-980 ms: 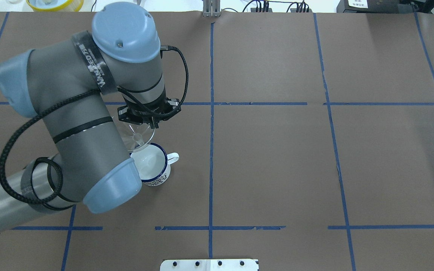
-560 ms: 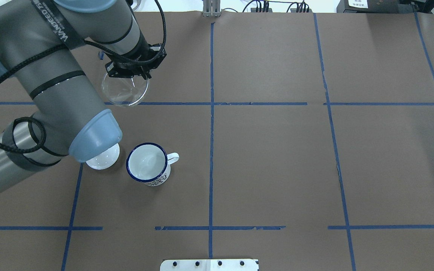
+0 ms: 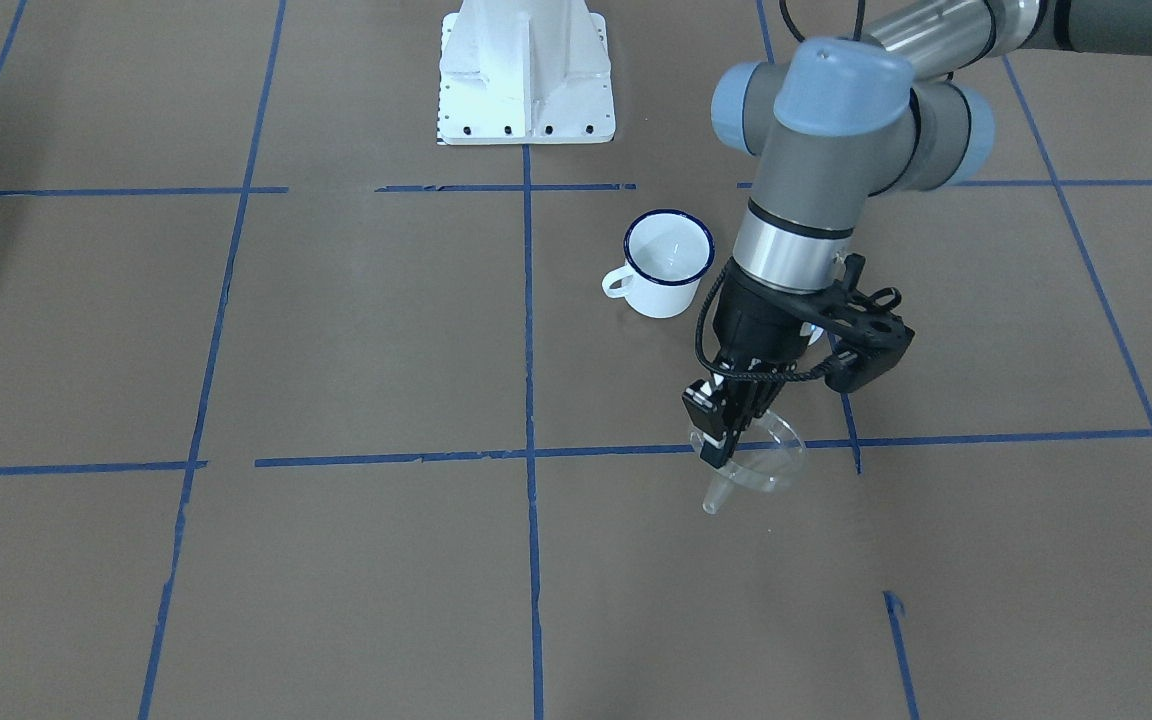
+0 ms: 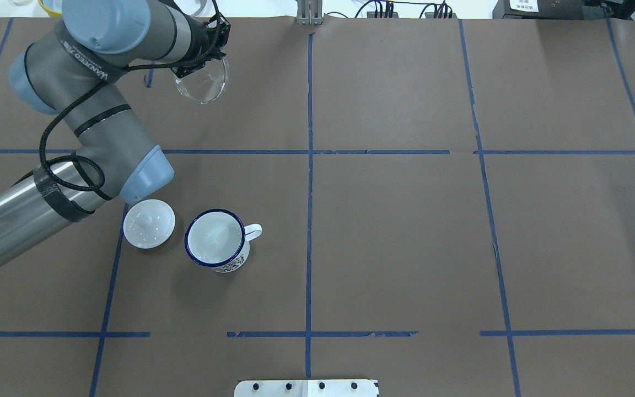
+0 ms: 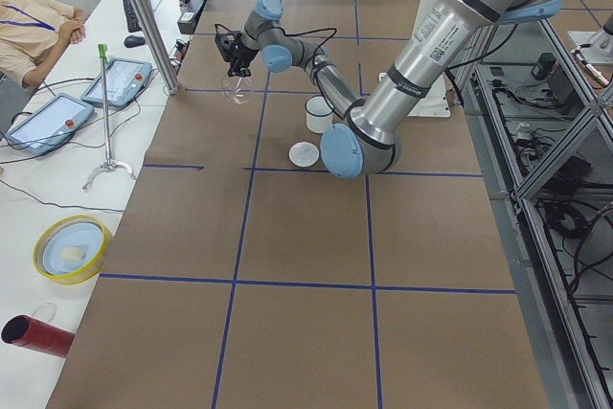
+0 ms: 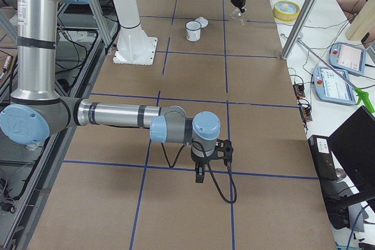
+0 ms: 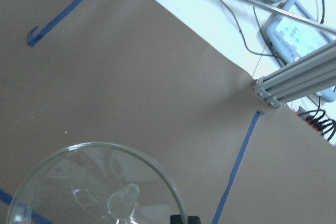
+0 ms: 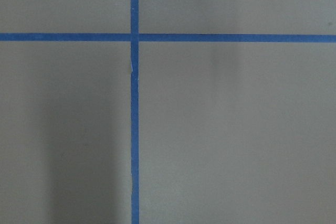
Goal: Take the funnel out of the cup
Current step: 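Carry the funnel farther from the robot and set it on the table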
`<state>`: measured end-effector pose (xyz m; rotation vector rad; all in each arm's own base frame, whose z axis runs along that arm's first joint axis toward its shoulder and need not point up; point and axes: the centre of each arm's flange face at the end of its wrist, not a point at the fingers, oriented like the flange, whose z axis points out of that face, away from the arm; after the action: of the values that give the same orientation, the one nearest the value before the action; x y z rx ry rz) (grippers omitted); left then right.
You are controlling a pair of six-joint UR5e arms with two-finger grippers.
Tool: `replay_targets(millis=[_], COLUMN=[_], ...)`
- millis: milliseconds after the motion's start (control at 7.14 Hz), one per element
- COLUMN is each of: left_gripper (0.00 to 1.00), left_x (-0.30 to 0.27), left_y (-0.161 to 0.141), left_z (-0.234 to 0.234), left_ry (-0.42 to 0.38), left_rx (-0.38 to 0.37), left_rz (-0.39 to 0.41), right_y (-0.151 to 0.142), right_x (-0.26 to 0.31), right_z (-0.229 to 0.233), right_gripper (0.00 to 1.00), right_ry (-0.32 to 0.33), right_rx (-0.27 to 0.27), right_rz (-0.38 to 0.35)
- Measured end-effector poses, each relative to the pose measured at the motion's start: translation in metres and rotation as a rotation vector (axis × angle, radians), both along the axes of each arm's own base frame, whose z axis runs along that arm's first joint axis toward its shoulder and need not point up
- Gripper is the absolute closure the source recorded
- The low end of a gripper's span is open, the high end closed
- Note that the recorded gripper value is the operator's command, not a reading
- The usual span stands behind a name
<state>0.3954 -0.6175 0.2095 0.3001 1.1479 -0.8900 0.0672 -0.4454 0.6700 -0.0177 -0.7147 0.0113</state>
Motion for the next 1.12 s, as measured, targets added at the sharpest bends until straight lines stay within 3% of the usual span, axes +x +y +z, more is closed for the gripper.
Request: replay_targets(millis=[140, 420, 980, 1120], left_gripper=[1.00, 1.00, 0.98, 0.80], left_x=[0.003, 0.005, 0.033, 0.042], left_y=[-0.019, -0.044, -0.036, -0.030], left_z=[0.026, 0.077, 0.103, 0.104], left_ry=[0.027, 0.038, 0.095, 0.118], left_rx=[0.026, 0.046, 0.059, 0.050], left_rz=[-0.101, -0.180, -0.160, -0.154], right_y=[0.000, 0.000, 0.000, 0.000], right_x=[0.000, 0.000, 0.000, 0.000], right_z=[0.000, 0.000, 0.000, 0.000], right_gripper=[0.00, 0.00, 0.00, 0.00], right_ry=[0.000, 0.000, 0.000, 0.000], right_rx=[0.000, 0.000, 0.000, 0.000], right_rz=[0.000, 0.000, 0.000, 0.000])
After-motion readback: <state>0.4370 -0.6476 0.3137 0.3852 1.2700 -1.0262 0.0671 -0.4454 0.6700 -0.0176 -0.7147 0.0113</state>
